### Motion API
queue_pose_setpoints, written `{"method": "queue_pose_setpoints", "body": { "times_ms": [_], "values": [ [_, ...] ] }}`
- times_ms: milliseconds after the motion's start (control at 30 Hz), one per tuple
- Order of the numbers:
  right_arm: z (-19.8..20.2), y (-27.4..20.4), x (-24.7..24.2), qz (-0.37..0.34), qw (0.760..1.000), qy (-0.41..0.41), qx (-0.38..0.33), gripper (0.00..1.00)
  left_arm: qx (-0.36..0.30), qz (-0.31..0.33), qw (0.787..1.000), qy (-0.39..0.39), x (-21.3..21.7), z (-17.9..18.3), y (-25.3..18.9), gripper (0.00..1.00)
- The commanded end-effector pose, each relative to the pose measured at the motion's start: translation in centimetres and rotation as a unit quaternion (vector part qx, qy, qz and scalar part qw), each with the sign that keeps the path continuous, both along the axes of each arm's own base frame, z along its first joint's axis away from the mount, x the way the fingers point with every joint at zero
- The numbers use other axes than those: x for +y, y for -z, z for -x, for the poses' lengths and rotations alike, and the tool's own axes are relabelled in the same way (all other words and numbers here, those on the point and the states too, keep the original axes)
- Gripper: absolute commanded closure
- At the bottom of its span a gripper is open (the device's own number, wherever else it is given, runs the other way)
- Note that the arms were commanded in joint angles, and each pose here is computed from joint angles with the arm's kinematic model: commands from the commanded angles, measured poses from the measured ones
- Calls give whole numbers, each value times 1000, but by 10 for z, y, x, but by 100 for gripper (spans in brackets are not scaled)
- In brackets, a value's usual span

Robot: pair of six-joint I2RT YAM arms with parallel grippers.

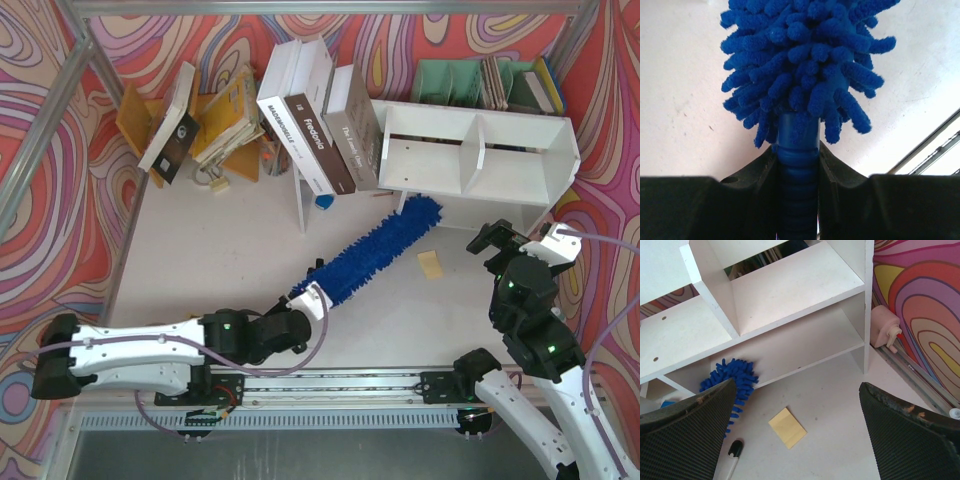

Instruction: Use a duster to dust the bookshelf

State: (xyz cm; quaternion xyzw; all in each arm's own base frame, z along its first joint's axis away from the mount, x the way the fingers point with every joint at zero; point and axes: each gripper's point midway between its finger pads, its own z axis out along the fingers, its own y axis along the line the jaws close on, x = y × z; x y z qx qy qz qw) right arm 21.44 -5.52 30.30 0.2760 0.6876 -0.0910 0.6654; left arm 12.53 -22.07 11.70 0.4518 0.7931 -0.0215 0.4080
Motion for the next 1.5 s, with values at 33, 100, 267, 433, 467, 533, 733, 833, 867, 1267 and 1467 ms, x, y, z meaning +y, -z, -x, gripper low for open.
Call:
{"method": "queue_pose_setpoints", "body": {
  "times_ms": [33, 100, 267, 433, 467, 533, 733, 833, 867, 1267, 1467],
  "values": [
    [1, -2, -1, 0, 1000, 3, -6, 1, -72, 94, 993, -15, 2, -18, -62, 100],
    [1, -2, -2, 1, 1000, 4, -7, 1, -87, 105, 990, -19, 8, -21, -72, 100],
    [2, -2, -2, 0, 1000, 4, -8, 1, -75, 110, 990, -40, 13, -20, -64, 100],
    [2, -3, -2, 0, 1000, 2, -9, 1, -14, 100, 994, -52, 0, -8, -20, 100],
    [2, -2, -1, -1, 1000, 1, -8, 1, -2, 95, 994, -52, -4, -5, -11, 100],
    [2, -2, -1, -1, 1000, 1, -8, 1, 17, 92, 994, -51, -12, -1, 3, 100],
    [3, -3, -1, -2, 1000, -1, -10, 1, 10, 78, 996, -51, -23, -2, 12, 100],
    [4, -3, -1, -3, 1000, 0, -11, 1, -9, 100, 994, -45, -27, -4, -5, 100],
    [4, -3, -1, -3, 1000, 0, -12, 1, -15, 106, 993, -41, -28, -3, -10, 100],
    [5, -4, -2, -7, 1000, 0, -14, 1, -77, 88, 992, -45, -23, 33, -56, 100],
    [5, -4, -1, -7, 1000, 0, -14, 1, -84, 91, 988, -89, -7, 50, -67, 100]
  ]
}}
